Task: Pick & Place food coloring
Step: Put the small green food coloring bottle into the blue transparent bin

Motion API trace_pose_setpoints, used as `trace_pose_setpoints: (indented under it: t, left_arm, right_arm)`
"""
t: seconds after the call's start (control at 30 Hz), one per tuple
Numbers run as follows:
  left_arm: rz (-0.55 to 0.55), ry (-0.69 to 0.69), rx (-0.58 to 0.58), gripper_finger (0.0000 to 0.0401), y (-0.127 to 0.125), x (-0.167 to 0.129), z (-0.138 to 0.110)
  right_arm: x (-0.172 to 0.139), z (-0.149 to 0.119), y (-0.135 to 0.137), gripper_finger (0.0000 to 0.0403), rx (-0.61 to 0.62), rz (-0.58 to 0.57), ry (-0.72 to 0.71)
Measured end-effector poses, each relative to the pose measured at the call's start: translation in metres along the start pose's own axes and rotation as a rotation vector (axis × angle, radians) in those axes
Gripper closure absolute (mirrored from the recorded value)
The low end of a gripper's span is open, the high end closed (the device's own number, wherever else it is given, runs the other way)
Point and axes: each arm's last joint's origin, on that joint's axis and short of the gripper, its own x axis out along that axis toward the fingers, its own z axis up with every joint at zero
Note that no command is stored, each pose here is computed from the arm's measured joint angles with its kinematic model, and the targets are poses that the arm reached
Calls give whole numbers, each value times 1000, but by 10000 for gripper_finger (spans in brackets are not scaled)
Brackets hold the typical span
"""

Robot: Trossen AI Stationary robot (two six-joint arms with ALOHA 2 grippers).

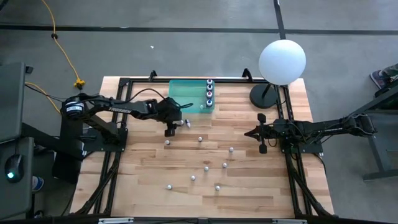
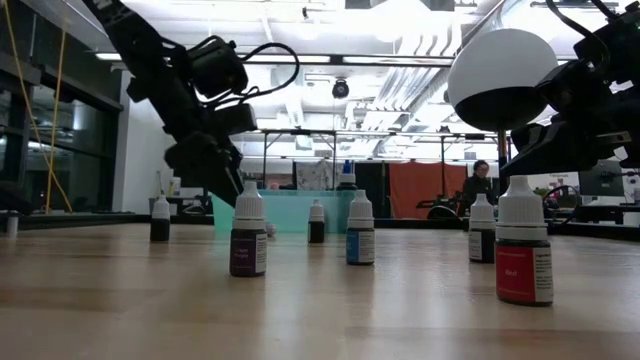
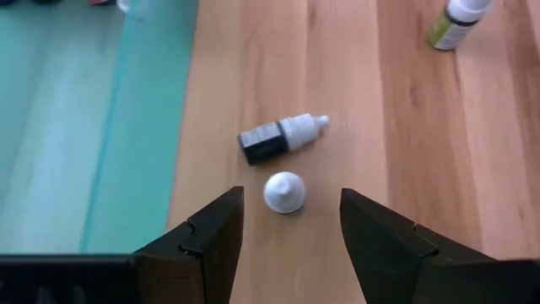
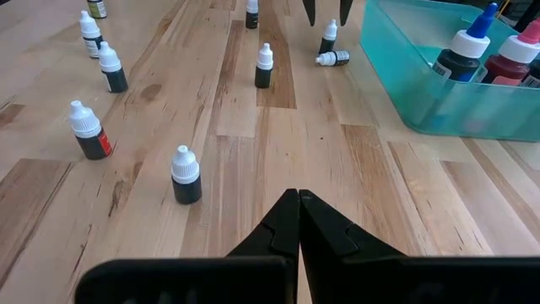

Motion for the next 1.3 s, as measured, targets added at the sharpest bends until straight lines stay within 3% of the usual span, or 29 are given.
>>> trace_pose_setpoints:
  t: [0.9, 1.3]
  left_arm:
    - [-21, -11, -27, 216, 0, 14, -1]
    - [-19, -10, -28, 303, 0, 14, -1]
  right_arm:
    - [0, 0, 0, 402, 0, 0, -1]
    - [0, 0, 0, 402, 0, 0, -1]
